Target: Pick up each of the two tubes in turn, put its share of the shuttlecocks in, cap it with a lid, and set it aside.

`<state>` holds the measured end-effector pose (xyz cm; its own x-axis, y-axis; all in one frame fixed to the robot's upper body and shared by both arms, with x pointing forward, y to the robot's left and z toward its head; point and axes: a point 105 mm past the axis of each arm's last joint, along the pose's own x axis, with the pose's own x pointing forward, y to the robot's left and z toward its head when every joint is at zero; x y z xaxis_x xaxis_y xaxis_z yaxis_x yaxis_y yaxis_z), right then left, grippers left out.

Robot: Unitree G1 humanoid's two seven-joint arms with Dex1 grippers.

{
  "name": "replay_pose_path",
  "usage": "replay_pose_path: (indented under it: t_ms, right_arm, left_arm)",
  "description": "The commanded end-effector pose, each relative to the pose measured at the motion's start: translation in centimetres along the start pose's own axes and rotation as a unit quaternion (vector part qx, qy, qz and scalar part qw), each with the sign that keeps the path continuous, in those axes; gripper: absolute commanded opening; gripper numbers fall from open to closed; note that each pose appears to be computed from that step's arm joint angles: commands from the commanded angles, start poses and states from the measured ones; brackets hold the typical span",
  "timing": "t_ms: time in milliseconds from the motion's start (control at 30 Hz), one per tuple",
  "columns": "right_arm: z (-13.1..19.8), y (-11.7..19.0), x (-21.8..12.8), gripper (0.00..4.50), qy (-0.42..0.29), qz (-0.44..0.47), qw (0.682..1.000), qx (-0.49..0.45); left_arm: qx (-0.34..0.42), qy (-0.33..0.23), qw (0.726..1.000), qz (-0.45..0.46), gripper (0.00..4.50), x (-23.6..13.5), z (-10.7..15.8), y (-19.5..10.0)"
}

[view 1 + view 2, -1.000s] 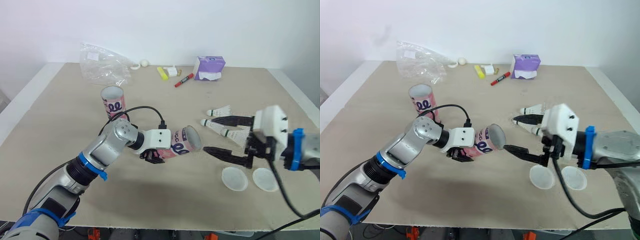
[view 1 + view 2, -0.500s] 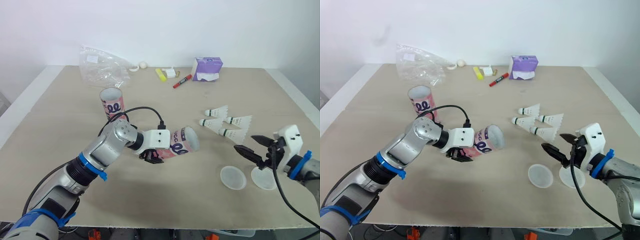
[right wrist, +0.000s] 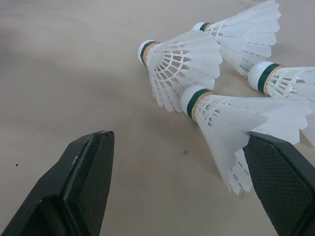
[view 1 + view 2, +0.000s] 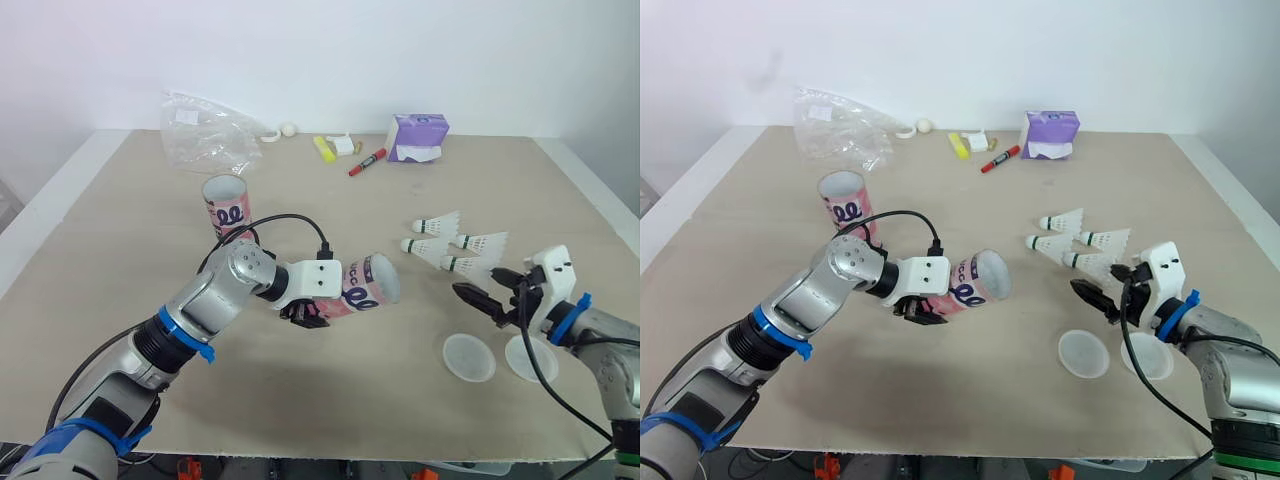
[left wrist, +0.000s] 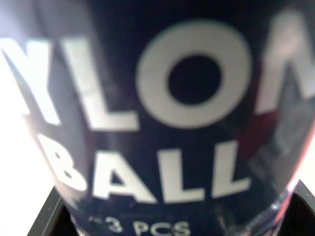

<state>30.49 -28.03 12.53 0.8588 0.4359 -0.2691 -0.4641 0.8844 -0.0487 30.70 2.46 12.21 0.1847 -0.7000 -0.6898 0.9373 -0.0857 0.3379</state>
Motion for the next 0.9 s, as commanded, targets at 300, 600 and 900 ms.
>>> replay_pose_path:
  t_ms: [300,600,900]
  right_arm:
    - [1.2,-1.3,1.2,3.97,-0.034,-0.020,0.999,0.036]
    - [0.0,-2.0,2.1,0.05,-0.025,-0.039,0.997,0.069]
    - [1.4,-1.9,-0.2,0.05,-0.031,-0.041,0.999,0.017]
  left_arm:
    - [-0.021,0.022,0.999,-0.014,2.86,1.0,-1.4,-0.8]
    - [-0.024,0.023,0.999,-0.011,2.86,1.1,-1.4,-0.8]
    - [-0.026,0.024,0.999,-0.009,2.86,1.1,-1.6,-0.8]
